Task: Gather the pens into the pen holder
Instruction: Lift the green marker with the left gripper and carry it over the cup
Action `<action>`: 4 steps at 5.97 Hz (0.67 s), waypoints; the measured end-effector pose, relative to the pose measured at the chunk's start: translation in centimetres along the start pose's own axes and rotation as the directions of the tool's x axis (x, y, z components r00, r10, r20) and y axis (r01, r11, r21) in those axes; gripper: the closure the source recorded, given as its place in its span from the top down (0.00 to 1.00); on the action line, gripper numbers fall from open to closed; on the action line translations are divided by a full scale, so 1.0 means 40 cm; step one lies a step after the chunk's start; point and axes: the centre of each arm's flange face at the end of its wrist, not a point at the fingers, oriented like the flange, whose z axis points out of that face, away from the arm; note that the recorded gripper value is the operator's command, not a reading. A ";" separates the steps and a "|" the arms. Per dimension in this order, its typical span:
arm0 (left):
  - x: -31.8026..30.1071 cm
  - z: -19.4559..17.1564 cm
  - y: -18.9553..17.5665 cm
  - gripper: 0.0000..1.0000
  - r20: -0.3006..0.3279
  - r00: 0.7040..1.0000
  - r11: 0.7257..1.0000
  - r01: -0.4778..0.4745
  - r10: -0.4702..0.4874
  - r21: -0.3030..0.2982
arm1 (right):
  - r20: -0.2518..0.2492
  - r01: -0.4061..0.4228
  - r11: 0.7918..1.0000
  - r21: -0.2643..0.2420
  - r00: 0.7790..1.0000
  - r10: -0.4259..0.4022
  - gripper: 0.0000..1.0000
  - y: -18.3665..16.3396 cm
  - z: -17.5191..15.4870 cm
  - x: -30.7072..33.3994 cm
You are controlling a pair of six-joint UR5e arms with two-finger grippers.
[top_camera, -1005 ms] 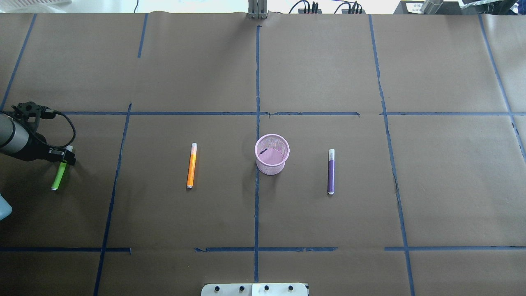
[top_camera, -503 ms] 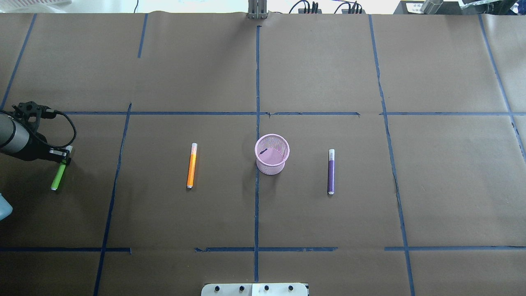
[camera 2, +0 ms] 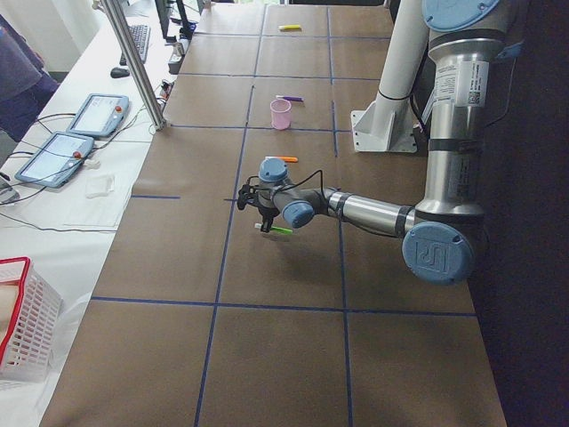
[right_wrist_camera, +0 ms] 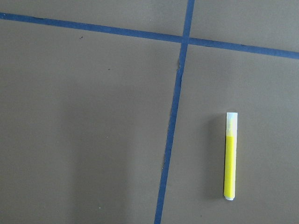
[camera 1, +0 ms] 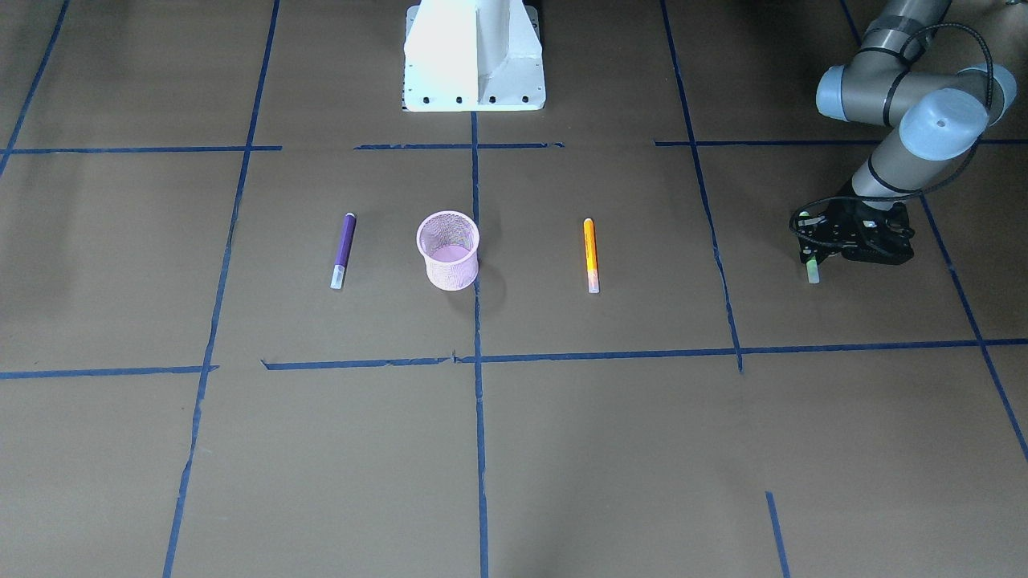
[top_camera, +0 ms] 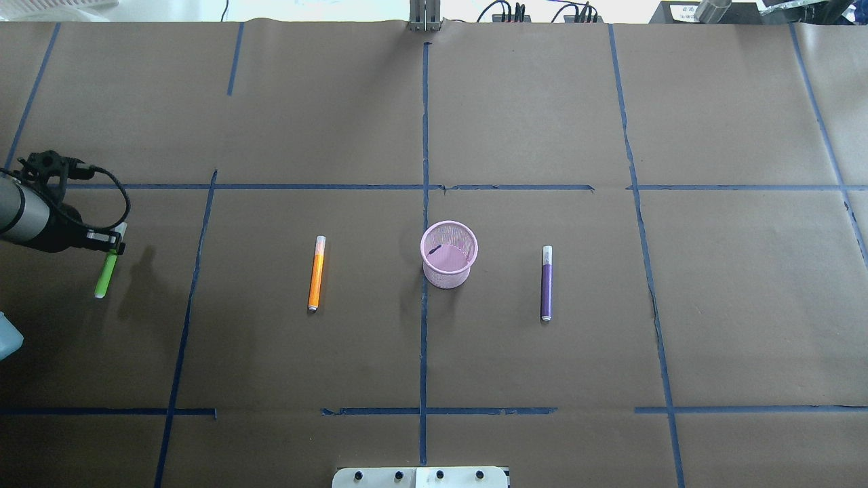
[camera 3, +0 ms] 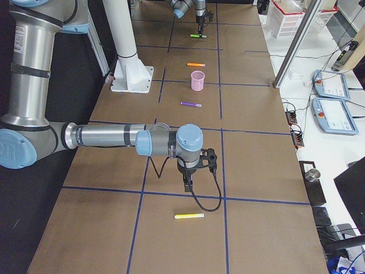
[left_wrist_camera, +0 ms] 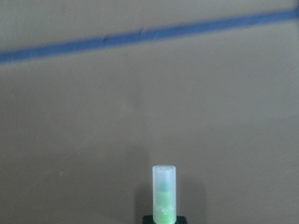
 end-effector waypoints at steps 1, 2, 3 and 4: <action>0.051 -0.070 -0.037 0.00 0.000 0.992 0.984 0.124 -0.125 0.129 | 0.000 0.000 1.000 0.000 1.000 0.000 1.00 0.000 -0.001 -0.001; 0.112 -0.147 -0.073 0.00 -0.044 0.971 0.938 0.240 -0.237 0.251 | 0.001 0.000 1.000 0.001 1.000 0.000 1.00 0.000 -0.001 -0.001; 0.198 -0.222 -0.113 0.00 -0.118 0.949 0.891 0.315 -0.293 0.326 | 0.001 0.002 1.000 0.002 1.000 -0.002 1.00 0.000 -0.002 -0.002; 0.315 -0.295 -0.149 0.00 -0.189 0.946 0.869 0.316 -0.262 0.380 | 0.000 0.005 1.000 0.004 1.000 -0.005 1.00 -0.002 -0.004 -0.003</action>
